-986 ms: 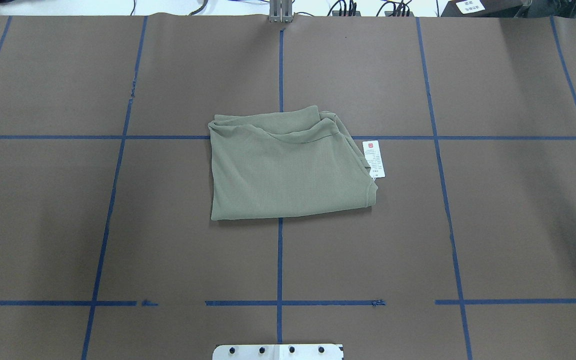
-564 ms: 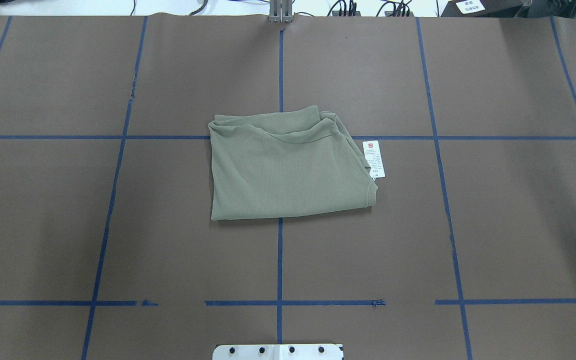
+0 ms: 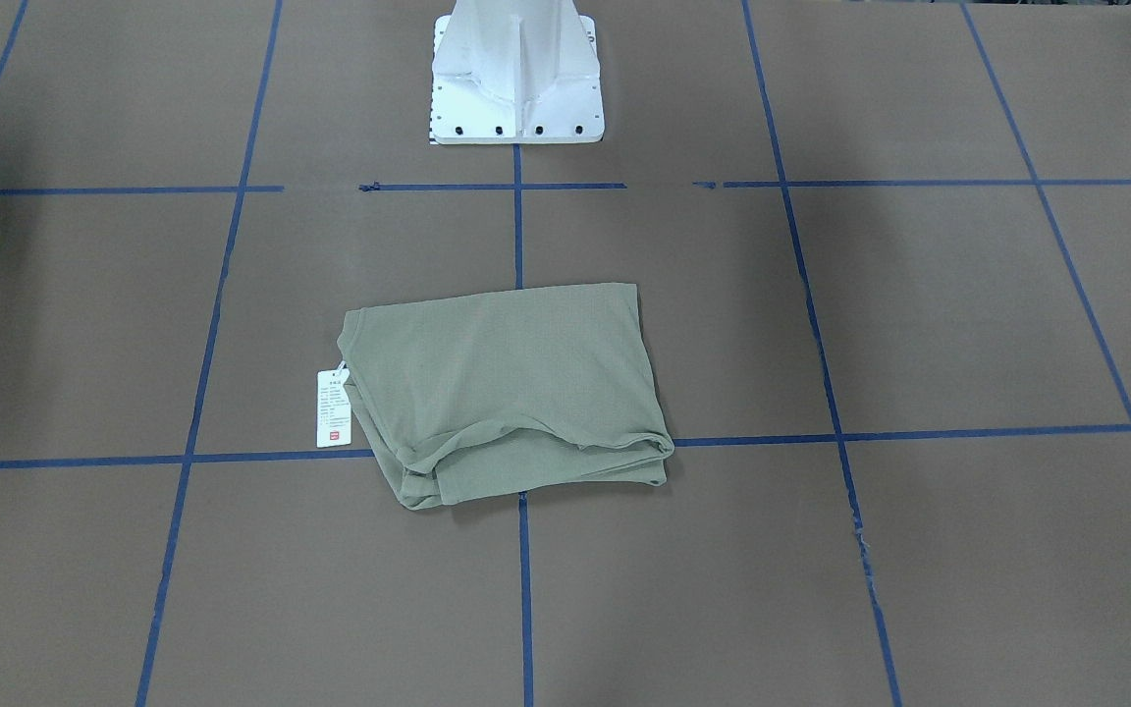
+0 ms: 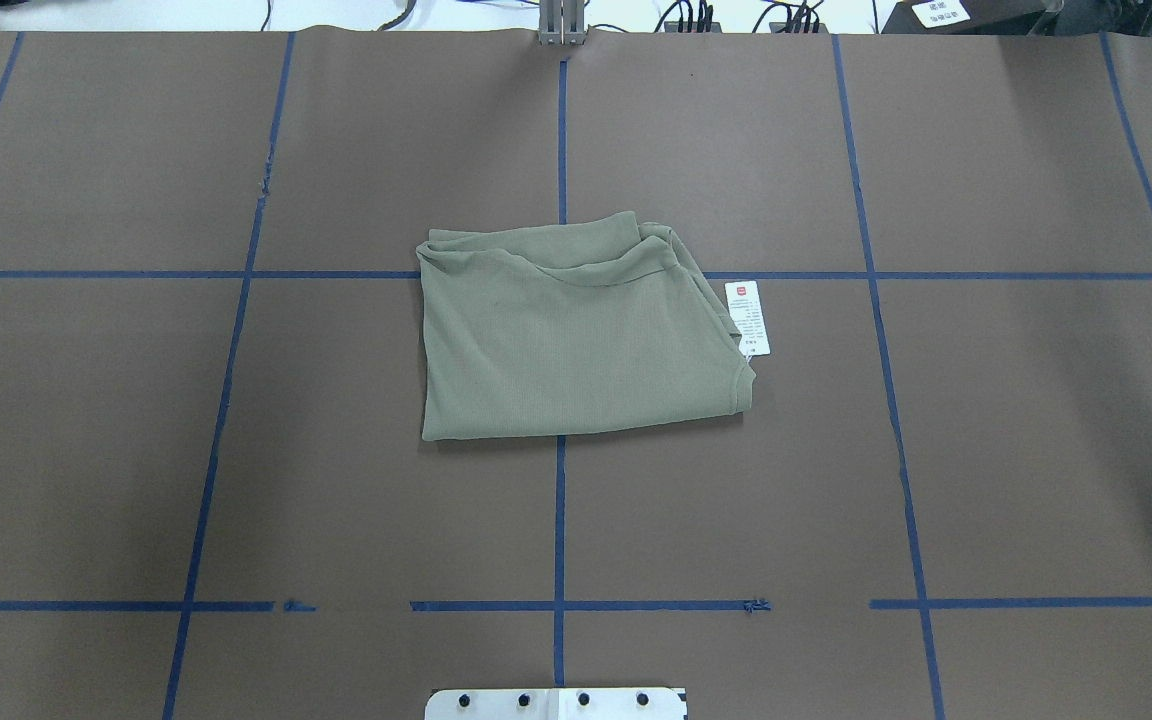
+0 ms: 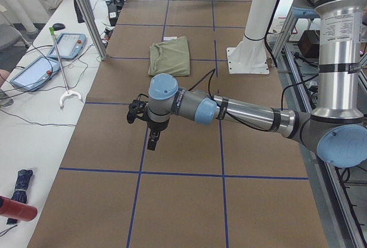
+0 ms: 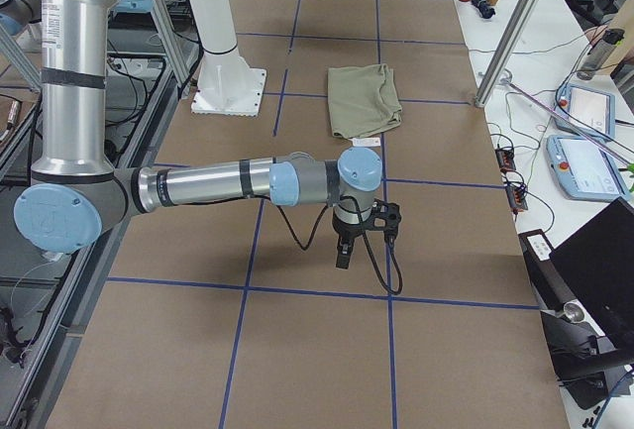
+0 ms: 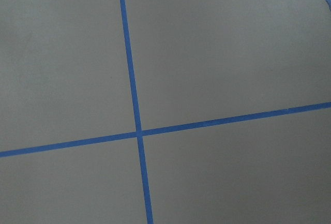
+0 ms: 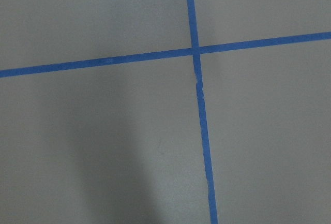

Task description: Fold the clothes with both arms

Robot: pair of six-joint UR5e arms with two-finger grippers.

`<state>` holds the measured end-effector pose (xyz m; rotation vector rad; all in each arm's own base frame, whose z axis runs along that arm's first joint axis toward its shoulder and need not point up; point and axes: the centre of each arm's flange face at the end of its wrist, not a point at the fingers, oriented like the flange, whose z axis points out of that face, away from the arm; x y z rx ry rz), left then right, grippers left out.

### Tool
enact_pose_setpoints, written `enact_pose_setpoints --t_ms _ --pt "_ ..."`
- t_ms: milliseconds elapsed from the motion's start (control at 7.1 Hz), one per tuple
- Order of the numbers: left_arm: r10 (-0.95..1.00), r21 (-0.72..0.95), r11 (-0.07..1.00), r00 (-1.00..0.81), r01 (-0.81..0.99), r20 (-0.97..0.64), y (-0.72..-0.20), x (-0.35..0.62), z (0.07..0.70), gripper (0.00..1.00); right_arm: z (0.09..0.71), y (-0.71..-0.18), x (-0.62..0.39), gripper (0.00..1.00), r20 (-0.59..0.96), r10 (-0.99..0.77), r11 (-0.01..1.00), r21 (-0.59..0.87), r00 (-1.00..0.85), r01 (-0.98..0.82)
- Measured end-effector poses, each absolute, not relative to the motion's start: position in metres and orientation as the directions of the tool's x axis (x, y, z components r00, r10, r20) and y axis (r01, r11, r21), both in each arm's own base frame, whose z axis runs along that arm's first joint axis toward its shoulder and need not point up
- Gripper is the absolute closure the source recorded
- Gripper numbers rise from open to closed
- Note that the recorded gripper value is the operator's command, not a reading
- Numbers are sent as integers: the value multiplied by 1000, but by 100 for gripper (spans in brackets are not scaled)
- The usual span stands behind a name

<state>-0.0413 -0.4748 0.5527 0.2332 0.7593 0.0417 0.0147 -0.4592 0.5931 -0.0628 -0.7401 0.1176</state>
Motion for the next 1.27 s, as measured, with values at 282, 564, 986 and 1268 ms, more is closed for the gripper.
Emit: enact_pose_setpoints --t_ms 282,564,986,1268 --pt "191 254 967 731 -26 -655 -473 -43 566 0 596 -456 15 0 670 128 992 -102 731 -81" --pt "216 261 964 727 -53 -651 -471 -45 569 0 598 -456 15 0 674 129 991 -105 727 -79" --pt "202 234 970 730 -59 -653 -455 -45 583 0 585 -468 12 0 675 115 993 -85 729 -78" --pt "161 194 980 728 -39 -666 -451 -43 589 0 579 -473 3 0 672 91 996 -70 735 -59"
